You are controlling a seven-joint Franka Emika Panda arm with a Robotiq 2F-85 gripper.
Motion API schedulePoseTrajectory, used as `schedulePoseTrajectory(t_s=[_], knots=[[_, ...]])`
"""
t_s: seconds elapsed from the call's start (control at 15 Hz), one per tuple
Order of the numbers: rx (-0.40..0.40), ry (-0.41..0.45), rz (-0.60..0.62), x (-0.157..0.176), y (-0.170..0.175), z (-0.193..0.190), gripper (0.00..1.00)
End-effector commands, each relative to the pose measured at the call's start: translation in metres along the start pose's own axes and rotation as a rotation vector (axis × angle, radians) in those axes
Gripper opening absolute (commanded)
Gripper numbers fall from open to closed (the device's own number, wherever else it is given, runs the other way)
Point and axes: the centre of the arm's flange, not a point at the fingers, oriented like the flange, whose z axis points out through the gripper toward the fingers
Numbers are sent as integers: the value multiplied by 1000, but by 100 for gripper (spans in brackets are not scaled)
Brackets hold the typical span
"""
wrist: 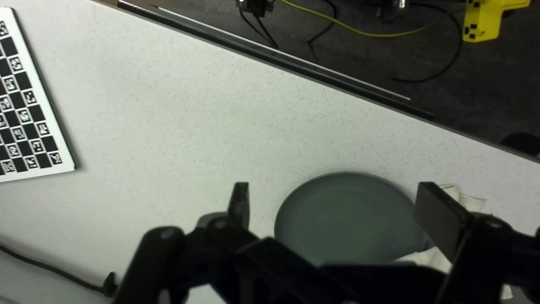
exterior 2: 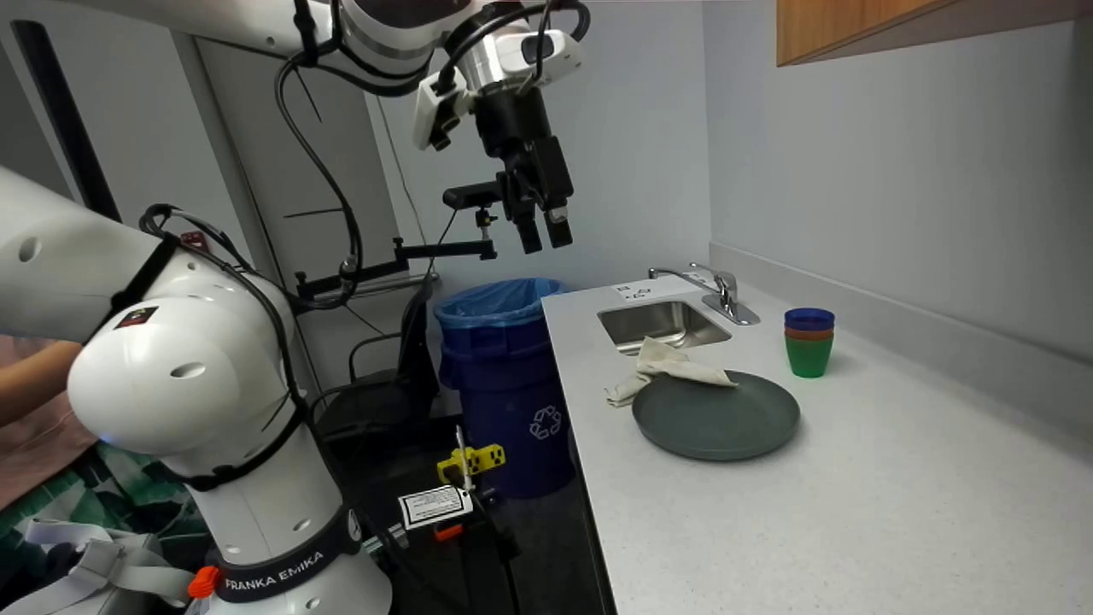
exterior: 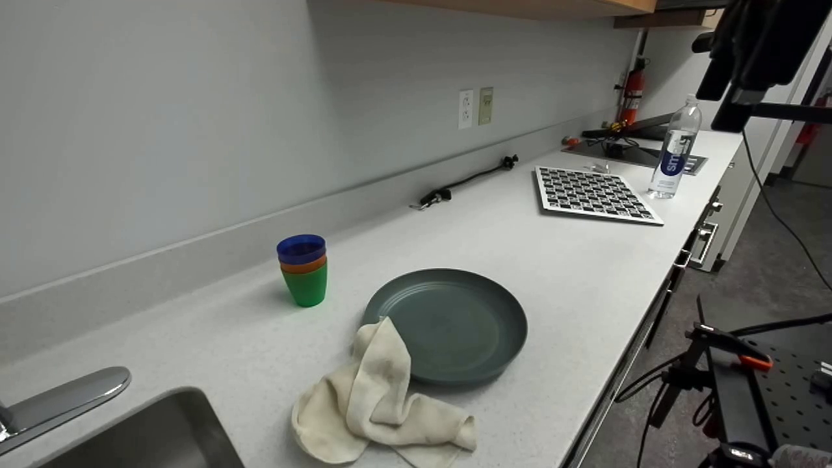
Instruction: Use the white towel to wipe the plate
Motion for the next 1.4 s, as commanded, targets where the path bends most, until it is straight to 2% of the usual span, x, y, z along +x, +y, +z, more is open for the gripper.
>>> schedulePoseTrajectory(t_s=[0.0, 0.07, 0.27, 0.4, 0.8, 0.93, 1.0, 1.13, 1.33], knots=[[109, 33, -11, 1, -5, 1, 100], [121, 34, -16, 74, 9, -3, 100], [177, 120, -15, 114, 13, -5, 100], [220, 132, -21, 153, 18, 1, 100], [395, 98, -88, 265, 10, 23, 100], [427, 39, -104, 298, -3, 31, 100], [383, 91, -67, 237, 1, 41, 100], [400, 54, -79, 255, -8, 51, 100], [404, 45, -82, 263, -10, 54, 100]])
